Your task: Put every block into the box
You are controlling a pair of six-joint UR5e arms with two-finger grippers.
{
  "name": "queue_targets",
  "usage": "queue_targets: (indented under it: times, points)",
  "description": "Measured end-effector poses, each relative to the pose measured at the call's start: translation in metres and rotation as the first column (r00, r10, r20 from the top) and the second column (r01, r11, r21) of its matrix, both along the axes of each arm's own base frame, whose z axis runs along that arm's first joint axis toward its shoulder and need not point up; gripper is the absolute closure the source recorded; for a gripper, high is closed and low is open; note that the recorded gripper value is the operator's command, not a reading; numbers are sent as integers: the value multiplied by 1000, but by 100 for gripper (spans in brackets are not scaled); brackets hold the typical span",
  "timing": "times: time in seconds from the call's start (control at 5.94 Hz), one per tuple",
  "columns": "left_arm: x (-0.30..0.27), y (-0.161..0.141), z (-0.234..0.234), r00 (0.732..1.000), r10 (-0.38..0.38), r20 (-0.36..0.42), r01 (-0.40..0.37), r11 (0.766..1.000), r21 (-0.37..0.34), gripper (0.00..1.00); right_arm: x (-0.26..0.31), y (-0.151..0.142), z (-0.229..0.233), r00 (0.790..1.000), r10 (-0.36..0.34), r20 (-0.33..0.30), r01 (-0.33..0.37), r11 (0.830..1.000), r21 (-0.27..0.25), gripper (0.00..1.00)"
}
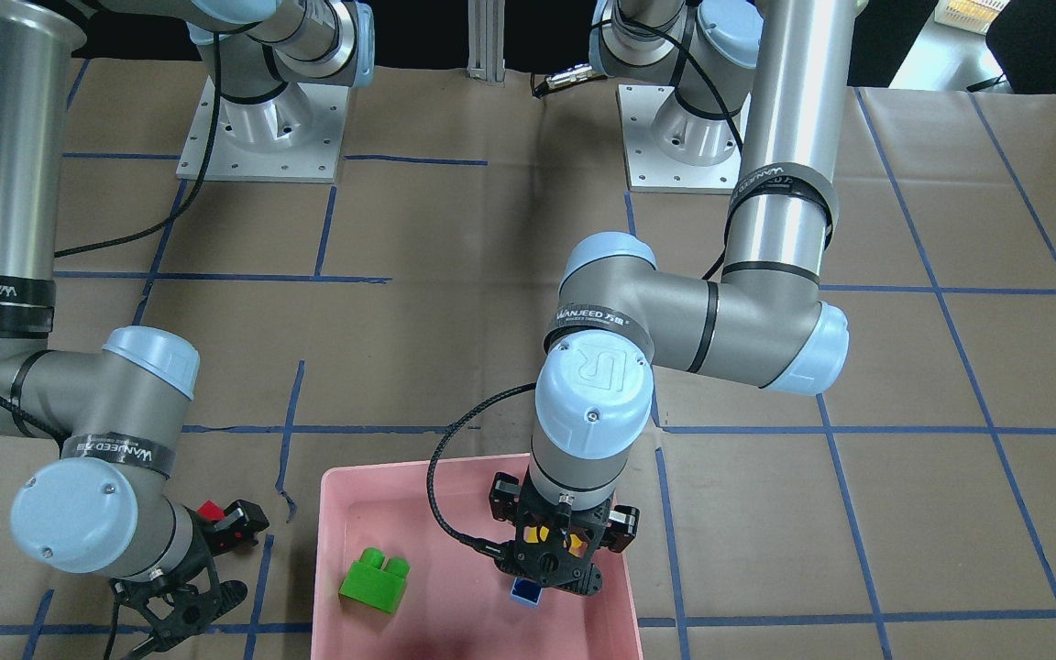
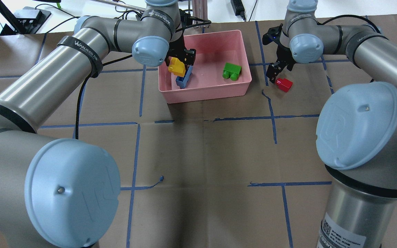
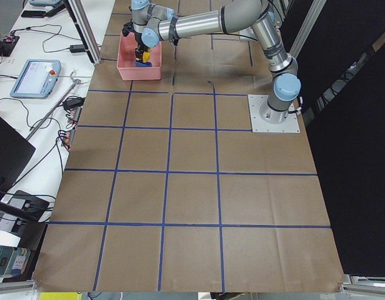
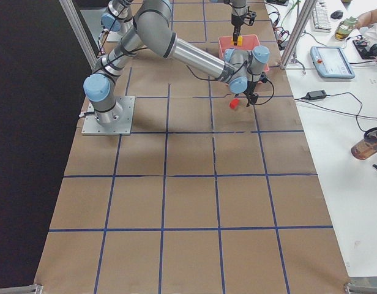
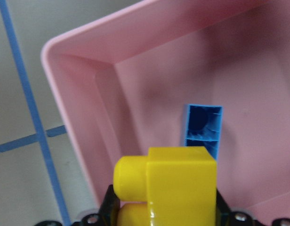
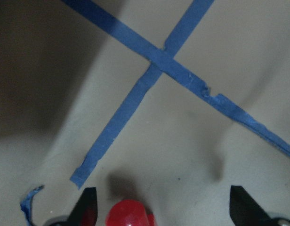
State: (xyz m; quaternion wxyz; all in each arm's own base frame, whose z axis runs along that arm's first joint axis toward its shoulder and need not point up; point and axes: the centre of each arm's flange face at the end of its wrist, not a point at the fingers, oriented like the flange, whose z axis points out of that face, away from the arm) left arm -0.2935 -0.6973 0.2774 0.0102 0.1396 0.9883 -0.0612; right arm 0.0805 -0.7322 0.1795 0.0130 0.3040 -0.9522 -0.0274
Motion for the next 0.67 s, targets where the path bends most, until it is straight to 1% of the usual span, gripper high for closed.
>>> queue_targets:
  times: [0.17,0.34,0.51,0.67]
  points:
    - [4,4,12,1000,7,0,-7,1000,-3,1,-1,1,-1,1000,0,-1,0,1000,-6,44]
    - [14,14,33,1000,15,7,-16,1000,21,1,-1,2,1,1000,-2,-3,2,1000,-8,45]
    - [23,34,61,1000,21,17,-22,998,61,1,-1,3,5,1000,-2,-3,2,1000,-9,44]
    - [31,64,93,999,22,26,-24,995,97,1,-1,6,9,1000,-2,-2,2,1000,1,45]
